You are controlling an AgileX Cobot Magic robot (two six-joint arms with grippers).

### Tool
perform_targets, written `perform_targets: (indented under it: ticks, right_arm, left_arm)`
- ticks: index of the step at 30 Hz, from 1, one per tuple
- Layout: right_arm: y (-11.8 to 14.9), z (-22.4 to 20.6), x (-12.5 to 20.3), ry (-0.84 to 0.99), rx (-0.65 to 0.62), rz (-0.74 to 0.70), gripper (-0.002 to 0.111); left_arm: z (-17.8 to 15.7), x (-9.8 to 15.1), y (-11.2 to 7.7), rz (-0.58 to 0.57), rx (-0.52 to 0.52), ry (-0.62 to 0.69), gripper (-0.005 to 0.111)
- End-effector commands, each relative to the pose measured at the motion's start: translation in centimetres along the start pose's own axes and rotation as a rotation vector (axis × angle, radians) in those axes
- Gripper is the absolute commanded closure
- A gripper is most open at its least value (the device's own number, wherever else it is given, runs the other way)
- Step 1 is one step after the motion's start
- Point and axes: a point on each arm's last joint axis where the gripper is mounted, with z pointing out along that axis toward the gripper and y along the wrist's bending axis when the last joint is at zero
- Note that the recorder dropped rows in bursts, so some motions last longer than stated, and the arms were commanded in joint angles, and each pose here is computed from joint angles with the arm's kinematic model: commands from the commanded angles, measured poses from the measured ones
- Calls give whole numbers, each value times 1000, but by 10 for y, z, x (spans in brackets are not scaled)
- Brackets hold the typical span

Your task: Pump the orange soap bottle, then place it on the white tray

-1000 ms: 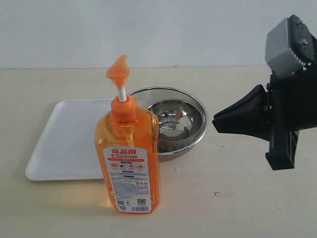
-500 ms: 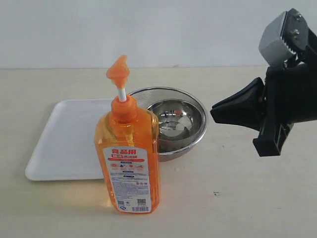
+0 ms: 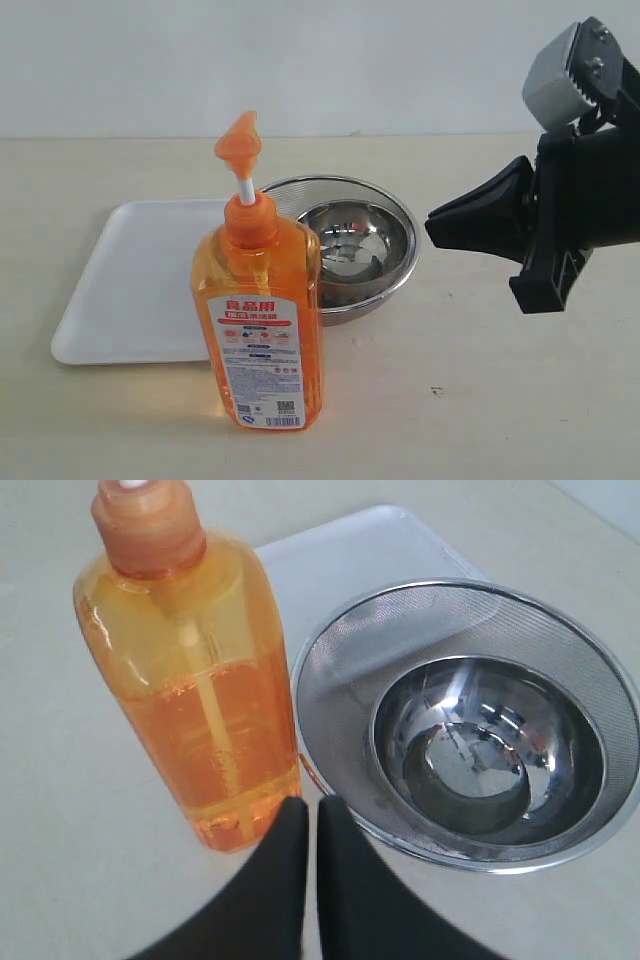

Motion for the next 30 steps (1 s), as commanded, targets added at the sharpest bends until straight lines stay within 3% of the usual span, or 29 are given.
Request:
perform_targets:
  ticks: [1,5,13,19,24,30]
  right_arm:
    - [-1,-1,-3,-12,8,2,108]
    - [-1,-1,-3,-12,10,2,108]
    - [3,2,-5,-12,-12,-10,108]
    - [11,12,-10,-2,5,-51,108]
    - [2,28,0,46,5,-11,108]
    - [-11,50,11,69,-30,45,108]
  left_arm:
    - [0,-2,-2,-25,10,-8,102]
    - [0,-2,-2,1,9,-4,102]
    - [6,3,-4,199,35,60,102]
    - [35,13,-6,196,67,213,102]
    - [56,23,-12,184,159,315,102]
    - [72,25,-25,242,320,296,102]
